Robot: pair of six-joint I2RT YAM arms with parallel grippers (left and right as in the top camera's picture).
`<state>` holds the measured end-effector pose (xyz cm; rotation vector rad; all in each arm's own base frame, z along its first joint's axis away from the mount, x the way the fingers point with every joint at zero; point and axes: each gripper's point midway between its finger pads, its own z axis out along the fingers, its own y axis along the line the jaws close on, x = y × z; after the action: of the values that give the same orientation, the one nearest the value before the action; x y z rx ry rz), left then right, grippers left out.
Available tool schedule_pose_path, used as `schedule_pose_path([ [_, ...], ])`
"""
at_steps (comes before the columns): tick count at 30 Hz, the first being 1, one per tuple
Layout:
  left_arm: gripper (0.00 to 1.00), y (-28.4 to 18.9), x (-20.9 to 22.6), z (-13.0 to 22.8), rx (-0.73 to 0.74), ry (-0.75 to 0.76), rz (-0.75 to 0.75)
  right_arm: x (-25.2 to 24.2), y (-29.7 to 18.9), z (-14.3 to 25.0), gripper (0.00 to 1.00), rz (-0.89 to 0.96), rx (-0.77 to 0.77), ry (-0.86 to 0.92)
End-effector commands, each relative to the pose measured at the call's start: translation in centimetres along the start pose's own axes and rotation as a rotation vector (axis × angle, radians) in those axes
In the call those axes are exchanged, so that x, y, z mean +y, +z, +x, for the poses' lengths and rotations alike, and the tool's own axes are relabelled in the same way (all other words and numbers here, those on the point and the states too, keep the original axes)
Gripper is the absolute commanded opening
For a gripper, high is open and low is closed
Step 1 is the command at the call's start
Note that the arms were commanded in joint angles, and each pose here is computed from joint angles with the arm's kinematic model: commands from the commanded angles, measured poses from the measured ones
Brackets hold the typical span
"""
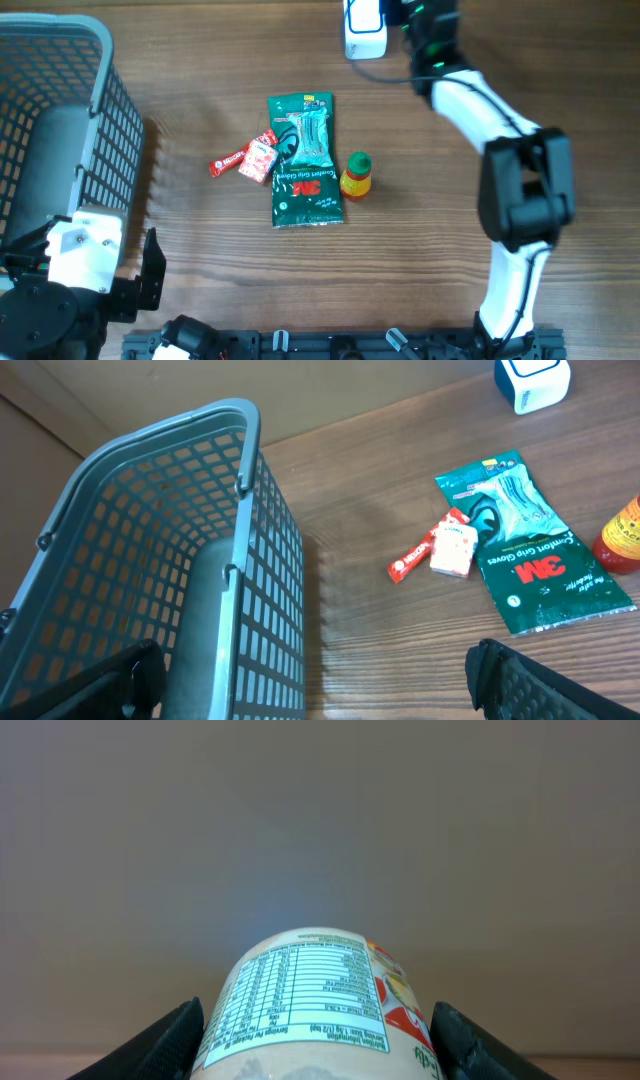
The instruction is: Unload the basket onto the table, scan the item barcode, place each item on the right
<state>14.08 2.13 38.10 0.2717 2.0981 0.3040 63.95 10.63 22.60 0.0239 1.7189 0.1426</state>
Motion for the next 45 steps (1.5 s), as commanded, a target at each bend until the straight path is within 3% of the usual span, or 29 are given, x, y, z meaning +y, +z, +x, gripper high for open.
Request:
schedule_pose_path([
  [1,1.0,0.1,-0.1,-0.1,0.002,-0.013,0.002,-9.1,-1.6,-3.7,0.54,0.235,-0.008,0.03],
  [11,1.0,0.1,-0.1,-0.1,0.002,-0.013,0.002,-26.4,-7.6,3.9,0.53,0.58,0.337,0.195],
  [18,1.0,0.1,-0.1,-0.1,0.002,-0.013,0.002,-36.8,-15.9,8.6,0.5,0.83,0.518,0.377],
  [26,1.0,0.1,-0.1,-0.1,0.002,-0.013,0.002,-46.1,-26.3,11.4,0.54,1.028,0.658,0.446],
  [36,1.0,0.1,-0.1,-0.1,0.002,-0.013,0.002,-51.9,-37.7,16.1,0.56,1.158,0.707,0.724],
  [45,1.0,0.1,-0.1,-0.1,0.002,-0.013,0.002,-52.8,-39.6,20.9,0.56,1.152,0.753,0.865],
])
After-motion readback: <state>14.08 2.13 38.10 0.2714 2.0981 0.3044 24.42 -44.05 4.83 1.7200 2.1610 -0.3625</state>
